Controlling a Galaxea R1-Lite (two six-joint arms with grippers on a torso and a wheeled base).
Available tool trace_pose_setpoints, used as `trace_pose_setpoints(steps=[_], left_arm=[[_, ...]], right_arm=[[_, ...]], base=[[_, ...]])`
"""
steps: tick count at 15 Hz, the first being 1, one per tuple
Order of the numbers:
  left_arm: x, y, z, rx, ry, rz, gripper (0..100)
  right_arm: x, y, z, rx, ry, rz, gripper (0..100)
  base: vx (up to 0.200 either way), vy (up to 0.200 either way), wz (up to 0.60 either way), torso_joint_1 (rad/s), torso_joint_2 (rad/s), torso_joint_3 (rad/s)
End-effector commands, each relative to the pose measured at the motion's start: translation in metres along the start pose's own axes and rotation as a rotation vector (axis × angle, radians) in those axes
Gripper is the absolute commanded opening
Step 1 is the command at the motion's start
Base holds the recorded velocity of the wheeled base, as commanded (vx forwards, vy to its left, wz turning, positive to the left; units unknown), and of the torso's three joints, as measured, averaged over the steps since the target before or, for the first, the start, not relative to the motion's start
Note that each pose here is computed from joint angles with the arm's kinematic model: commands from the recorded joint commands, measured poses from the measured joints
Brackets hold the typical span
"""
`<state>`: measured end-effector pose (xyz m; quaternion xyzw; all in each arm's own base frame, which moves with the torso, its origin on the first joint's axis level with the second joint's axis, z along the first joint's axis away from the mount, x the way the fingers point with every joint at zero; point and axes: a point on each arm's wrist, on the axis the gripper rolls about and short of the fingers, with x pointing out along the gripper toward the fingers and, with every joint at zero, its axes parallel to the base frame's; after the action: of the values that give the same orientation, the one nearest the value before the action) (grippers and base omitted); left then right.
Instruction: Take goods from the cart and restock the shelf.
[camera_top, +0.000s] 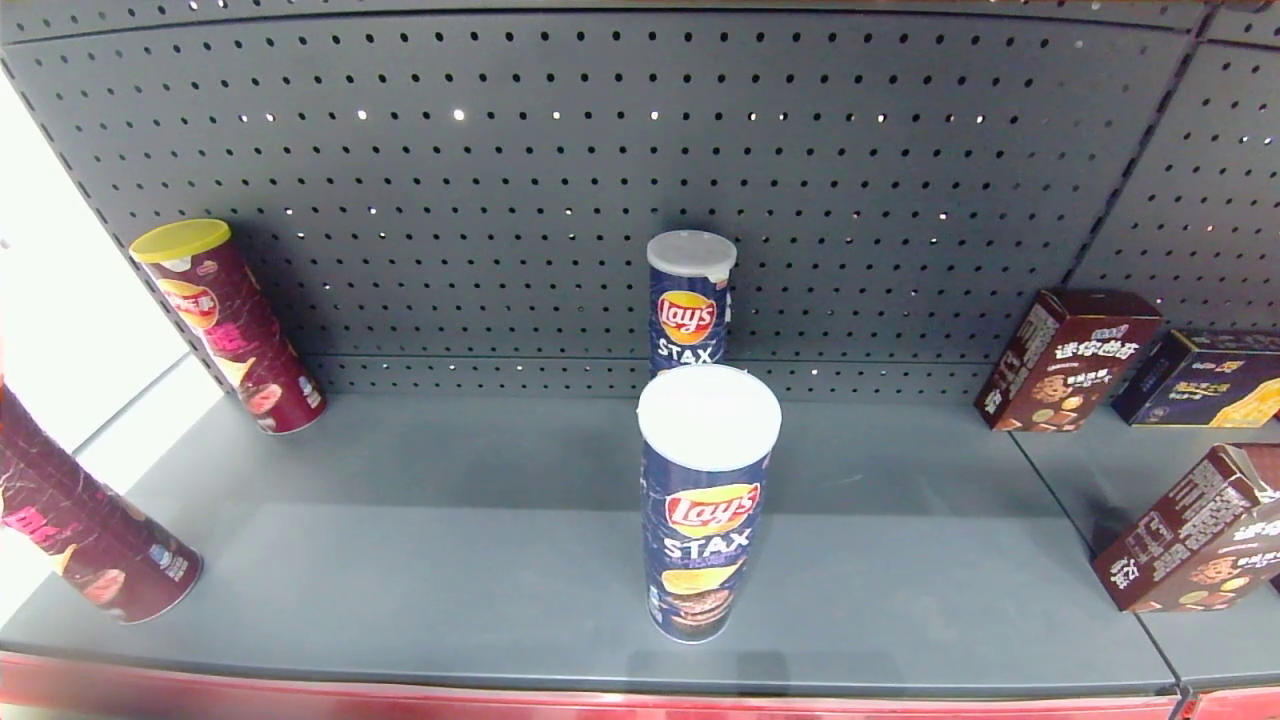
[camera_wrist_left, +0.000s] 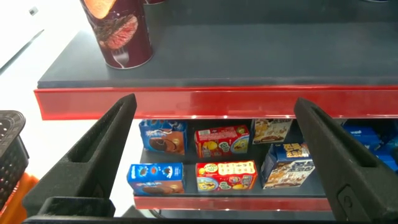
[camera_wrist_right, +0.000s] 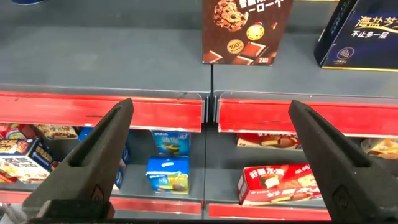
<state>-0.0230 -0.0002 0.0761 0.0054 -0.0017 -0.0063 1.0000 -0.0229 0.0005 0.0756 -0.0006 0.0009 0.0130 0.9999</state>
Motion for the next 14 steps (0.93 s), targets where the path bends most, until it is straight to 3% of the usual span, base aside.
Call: trace_pose_setpoints(steps=[1, 2, 14], left_arm=[[0.0, 0.0, 0.0, 0.003, 0.0, -0.001, 100], [0.0, 0.0, 0.0, 0.004, 0.0, -0.001, 100], [0.0, -0.0001, 0.0, 0.004, 0.0, -0.003, 100]], right_arm=[[0.0, 0.0, -0.0001, -0.002, 0.001, -0.001, 100], [0.0, 0.0, 0.0, -0.002, 0.0, -0.001, 100], [0.0, -0.0001, -0.0001, 0.0, 0.001, -0.003, 100]], base=[[0.0, 0.0, 0.0, 0.0, 0.0, 0.0], [-0.2, 0.0, 0.0, 0.002, 0.0, 0.007], [0.0, 0.0, 0.0, 0.0, 0.0, 0.0]])
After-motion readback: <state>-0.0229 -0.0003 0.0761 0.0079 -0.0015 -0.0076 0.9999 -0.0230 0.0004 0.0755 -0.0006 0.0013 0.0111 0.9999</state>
